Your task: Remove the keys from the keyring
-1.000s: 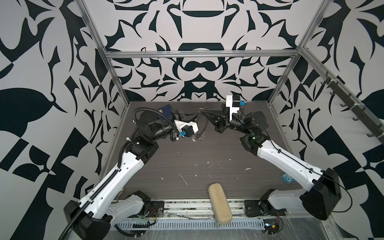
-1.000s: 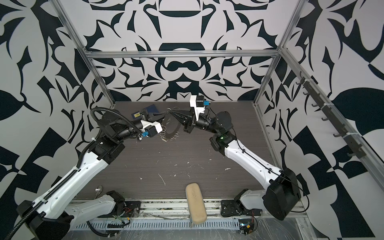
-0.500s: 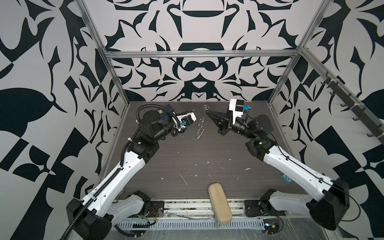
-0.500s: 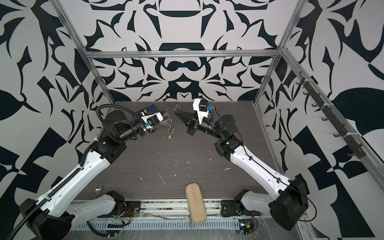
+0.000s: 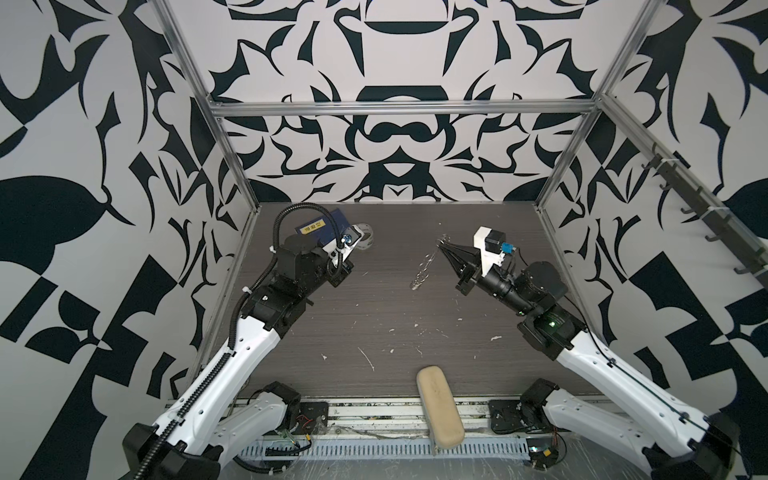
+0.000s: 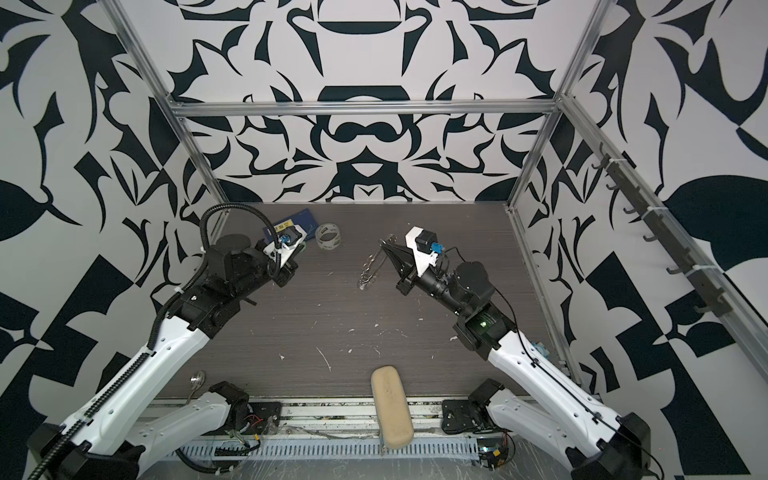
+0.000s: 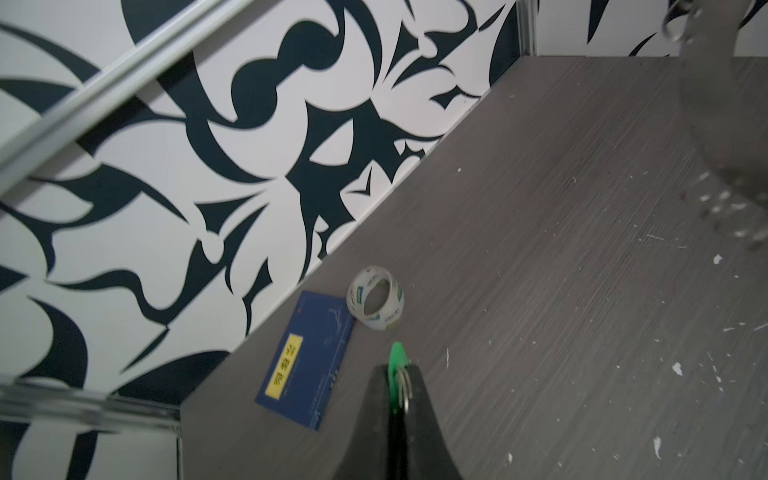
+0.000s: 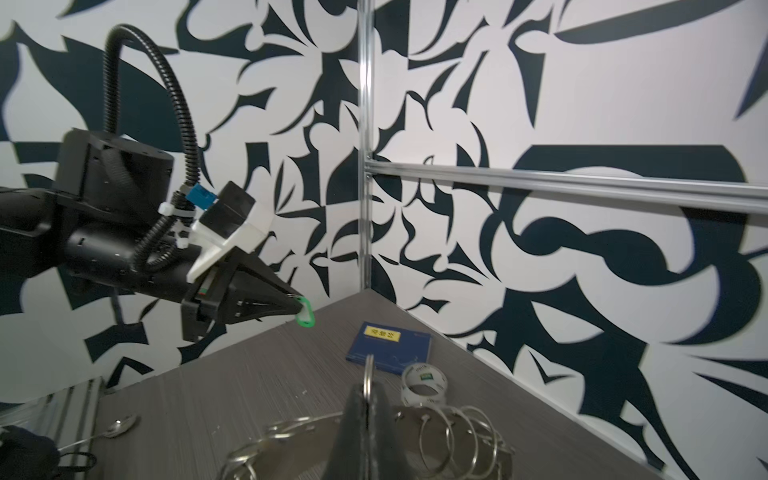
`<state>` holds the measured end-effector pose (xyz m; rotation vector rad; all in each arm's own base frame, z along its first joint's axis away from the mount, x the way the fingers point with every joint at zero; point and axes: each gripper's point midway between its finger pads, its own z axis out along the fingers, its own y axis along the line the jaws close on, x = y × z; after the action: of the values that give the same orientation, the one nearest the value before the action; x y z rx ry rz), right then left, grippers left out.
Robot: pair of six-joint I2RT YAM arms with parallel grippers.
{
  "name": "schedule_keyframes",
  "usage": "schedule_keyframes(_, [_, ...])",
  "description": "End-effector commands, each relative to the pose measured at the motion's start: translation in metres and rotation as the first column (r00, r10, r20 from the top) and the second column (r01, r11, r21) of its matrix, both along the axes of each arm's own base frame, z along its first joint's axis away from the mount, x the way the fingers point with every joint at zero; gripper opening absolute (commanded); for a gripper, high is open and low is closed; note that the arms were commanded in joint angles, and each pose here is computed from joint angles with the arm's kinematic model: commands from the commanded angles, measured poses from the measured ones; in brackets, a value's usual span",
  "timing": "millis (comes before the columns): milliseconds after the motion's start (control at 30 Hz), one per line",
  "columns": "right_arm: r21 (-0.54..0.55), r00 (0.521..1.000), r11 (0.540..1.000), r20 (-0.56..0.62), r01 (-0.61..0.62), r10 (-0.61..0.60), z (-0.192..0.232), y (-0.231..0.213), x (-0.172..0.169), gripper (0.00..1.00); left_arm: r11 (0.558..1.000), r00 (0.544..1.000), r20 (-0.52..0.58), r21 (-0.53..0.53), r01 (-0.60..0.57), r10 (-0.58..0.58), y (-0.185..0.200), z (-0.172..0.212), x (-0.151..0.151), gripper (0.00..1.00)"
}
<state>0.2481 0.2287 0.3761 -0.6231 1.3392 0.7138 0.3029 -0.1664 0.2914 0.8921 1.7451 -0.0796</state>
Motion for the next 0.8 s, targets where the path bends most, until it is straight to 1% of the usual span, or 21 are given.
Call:
schedule_keyframes(0, [-0.010,0.992,0.991,0.003,0.130,-0.130,-0.009,-0.023,0.005,0.00,0.989,0.984,-0.123,-0.063,-0.136,0.127,0.017,-0.028,-0.005,0.00])
schedule_keyframes(133, [-0.034,0.984,0.984,-0.044,0.174,-0.175,-0.028,-0.035,0.001,0.00,0.975,0.959,-0.208,-0.072,-0.211,0.192,0.024,-0.052,-0.007,0.00])
schedule_keyframes(267, [-0.055,0.970,0.973,-0.084,0.225,-0.229,-0.043,-0.052,-0.006,0.00,0.951,0.929,-0.246,-0.069,-0.303,0.278,0.037,-0.074,-0.007,0.00])
schedule_keyframes(433, [-0.113,0.946,0.954,-0.141,0.277,-0.291,-0.064,-0.071,-0.015,0.00,0.928,0.906,-0.275,-0.103,-0.359,0.321,0.044,-0.090,-0.011,0.00])
schedule_keyframes(567, [-0.143,0.929,0.942,-0.175,0.303,-0.325,-0.076,-0.085,-0.025,0.00,0.904,0.877,-0.324,-0.118,-0.411,0.356,0.048,-0.102,-0.013,0.00])
schedule_keyframes(767, [-0.168,0.900,0.926,-0.228,0.339,-0.371,-0.094,-0.104,-0.039,0.00,0.875,0.819,-0.404,-0.081,-0.477,0.409,0.056,-0.128,-0.020,0.00])
